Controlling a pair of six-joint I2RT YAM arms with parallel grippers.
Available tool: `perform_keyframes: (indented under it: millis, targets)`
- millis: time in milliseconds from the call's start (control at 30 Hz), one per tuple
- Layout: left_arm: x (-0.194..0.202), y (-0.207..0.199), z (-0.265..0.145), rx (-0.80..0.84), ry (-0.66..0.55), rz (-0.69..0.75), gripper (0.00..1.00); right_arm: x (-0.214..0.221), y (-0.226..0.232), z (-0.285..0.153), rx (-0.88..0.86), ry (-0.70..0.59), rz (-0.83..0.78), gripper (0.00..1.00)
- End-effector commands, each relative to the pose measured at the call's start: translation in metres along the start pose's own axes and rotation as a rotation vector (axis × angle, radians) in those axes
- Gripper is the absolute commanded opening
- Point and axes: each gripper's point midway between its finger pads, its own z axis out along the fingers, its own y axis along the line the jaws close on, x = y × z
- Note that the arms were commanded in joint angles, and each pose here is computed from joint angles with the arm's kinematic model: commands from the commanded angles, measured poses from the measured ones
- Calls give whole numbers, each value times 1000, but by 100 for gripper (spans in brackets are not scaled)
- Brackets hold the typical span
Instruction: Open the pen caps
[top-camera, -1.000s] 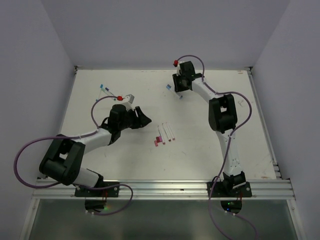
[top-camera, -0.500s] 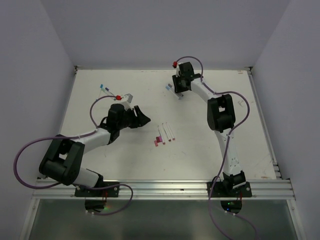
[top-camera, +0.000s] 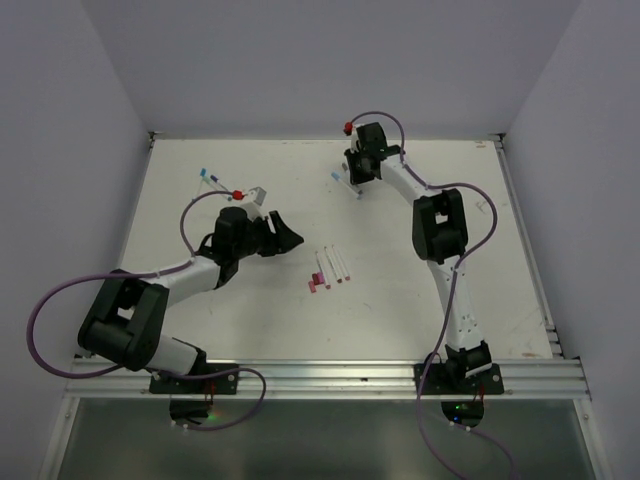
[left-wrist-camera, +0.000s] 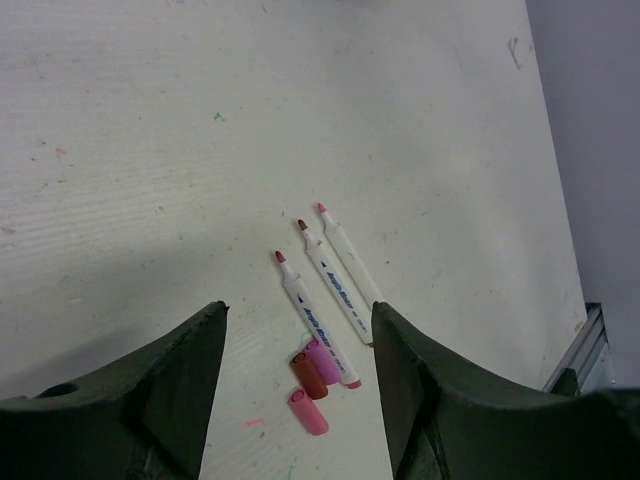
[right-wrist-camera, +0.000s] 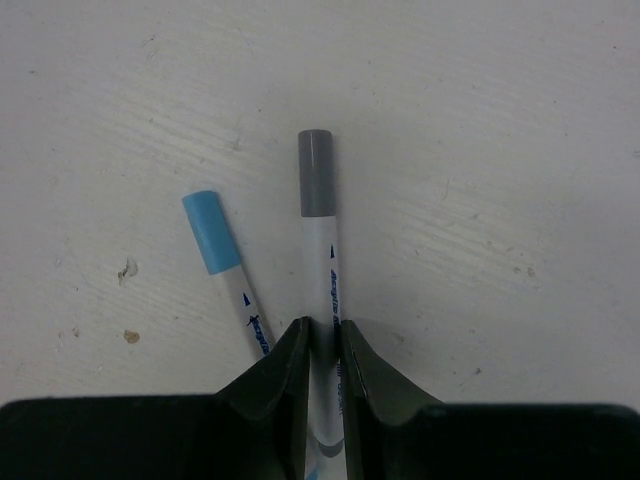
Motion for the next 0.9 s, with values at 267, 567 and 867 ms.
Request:
perform_keyframes:
  millis: [267,567,867]
  targets:
    - [-24,-45,-7,245,-19,-90,64,-80,1,-78,29,-276,55,0]
    - [-30,-66,-19,348,-38,-122,86,-7,77,-176,-138,-212,16,0]
    - [-34,-78,-27,394,-48,-183,100,71,159,-244,-360,-242,87,0]
